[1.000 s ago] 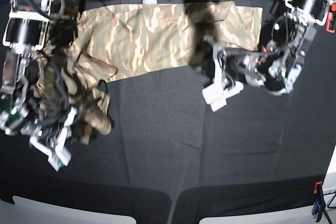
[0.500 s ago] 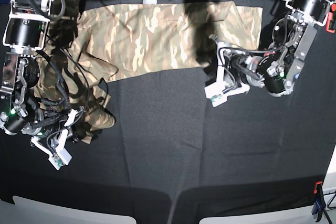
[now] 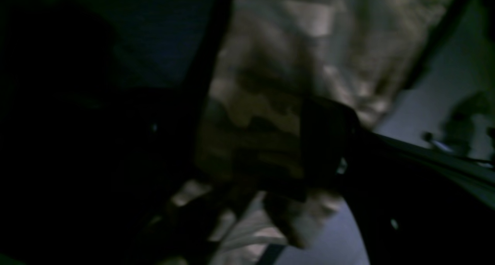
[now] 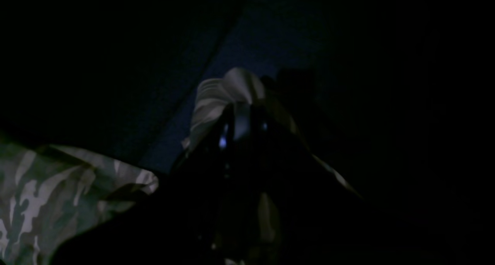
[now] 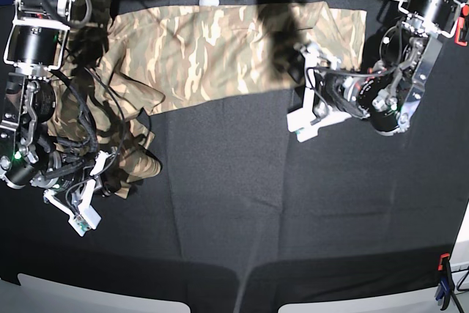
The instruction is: Layout the t-shirt on the table in an organized manner, then fold the t-shirt properly
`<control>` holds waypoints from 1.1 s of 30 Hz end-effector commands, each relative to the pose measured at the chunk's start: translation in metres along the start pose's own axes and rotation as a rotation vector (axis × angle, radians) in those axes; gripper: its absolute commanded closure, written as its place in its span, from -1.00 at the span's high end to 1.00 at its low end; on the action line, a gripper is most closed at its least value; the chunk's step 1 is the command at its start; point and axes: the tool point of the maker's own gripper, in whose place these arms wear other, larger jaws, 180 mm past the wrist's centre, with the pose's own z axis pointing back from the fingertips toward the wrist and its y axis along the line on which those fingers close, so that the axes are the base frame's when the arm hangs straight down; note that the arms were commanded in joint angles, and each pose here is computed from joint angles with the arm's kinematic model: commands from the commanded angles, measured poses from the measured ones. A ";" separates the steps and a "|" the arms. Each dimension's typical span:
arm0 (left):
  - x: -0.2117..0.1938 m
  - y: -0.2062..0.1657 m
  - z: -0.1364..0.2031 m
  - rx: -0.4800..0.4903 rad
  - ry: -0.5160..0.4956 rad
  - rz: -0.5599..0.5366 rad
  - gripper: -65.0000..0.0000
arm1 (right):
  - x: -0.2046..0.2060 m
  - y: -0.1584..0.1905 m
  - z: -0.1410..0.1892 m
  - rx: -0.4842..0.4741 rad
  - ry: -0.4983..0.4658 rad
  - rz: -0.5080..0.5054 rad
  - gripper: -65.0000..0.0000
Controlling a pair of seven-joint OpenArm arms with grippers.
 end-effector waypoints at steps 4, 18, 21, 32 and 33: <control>0.024 -0.017 0.010 -0.096 -0.090 -0.038 0.27 | 0.018 -0.009 0.009 -0.021 -0.055 0.019 -1.00; 0.023 0.001 0.009 0.001 -0.085 -0.069 -0.36 | 0.018 -0.009 0.009 -0.021 -0.055 0.019 -1.00; 0.022 0.008 0.009 0.043 -0.075 -0.077 -0.36 | 0.018 -0.009 0.009 -0.021 -0.055 0.020 -1.00; 0.022 0.007 0.008 0.039 -0.083 -0.074 -1.00 | 0.019 -0.009 0.009 -0.021 -0.056 0.019 -1.00; 0.023 0.007 0.009 0.039 -0.091 -0.075 -1.00 | 0.019 -0.009 0.009 -0.021 -0.056 0.020 -1.00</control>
